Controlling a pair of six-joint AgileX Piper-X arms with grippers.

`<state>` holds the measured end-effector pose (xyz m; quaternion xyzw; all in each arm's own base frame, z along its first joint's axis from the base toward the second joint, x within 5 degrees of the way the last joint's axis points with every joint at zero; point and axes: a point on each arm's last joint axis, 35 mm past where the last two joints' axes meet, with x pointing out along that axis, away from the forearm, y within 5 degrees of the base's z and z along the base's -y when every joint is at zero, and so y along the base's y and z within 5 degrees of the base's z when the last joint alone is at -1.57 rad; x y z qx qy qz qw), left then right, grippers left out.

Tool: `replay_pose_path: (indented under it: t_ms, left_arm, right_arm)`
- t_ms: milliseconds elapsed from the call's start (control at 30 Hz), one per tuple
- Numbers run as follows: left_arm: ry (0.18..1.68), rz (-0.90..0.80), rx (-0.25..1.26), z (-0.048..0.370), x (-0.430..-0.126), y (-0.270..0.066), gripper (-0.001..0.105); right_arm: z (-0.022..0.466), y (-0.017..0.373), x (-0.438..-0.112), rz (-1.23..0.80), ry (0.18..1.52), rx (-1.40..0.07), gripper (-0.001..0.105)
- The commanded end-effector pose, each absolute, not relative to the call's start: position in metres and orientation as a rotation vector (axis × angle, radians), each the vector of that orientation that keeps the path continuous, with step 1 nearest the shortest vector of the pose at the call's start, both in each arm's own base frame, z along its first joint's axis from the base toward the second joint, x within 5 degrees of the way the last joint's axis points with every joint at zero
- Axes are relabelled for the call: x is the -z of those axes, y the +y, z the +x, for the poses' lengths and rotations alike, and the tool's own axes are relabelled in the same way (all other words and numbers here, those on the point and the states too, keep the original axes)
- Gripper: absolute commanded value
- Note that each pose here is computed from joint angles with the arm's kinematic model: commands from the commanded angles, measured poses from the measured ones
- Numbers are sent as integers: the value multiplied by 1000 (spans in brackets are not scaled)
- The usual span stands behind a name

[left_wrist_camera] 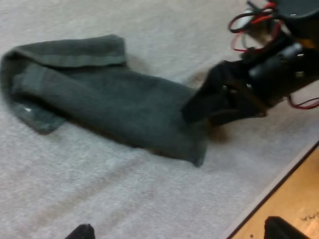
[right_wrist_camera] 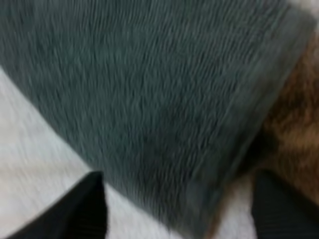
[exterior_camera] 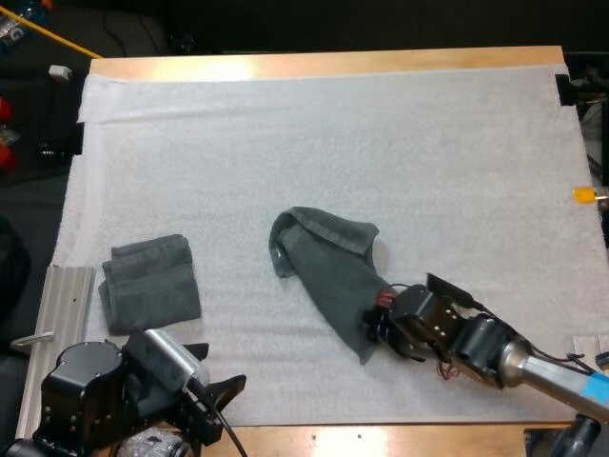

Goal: Pick towel from pile, fold and stack

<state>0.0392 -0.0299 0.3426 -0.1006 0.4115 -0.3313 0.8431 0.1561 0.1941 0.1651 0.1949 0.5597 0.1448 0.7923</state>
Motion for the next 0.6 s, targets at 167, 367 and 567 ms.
replay_pose_path:
  t_ms: [167, 367, 567]
  left_arm:
    - [875, -233, 733, 38, -344, -31, 64]
    - [880, -237, 734, 37, -344, -31, 64]
    - [925, -242, 725, 34, -341, -30, 64]
  right_arm:
    - [171, 186, -157, 558, 1209, -312, 44]
    - [182, 186, -142, 613, 1281, -350, 44]
    - [182, 190, -143, 626, 1282, -391, 38]
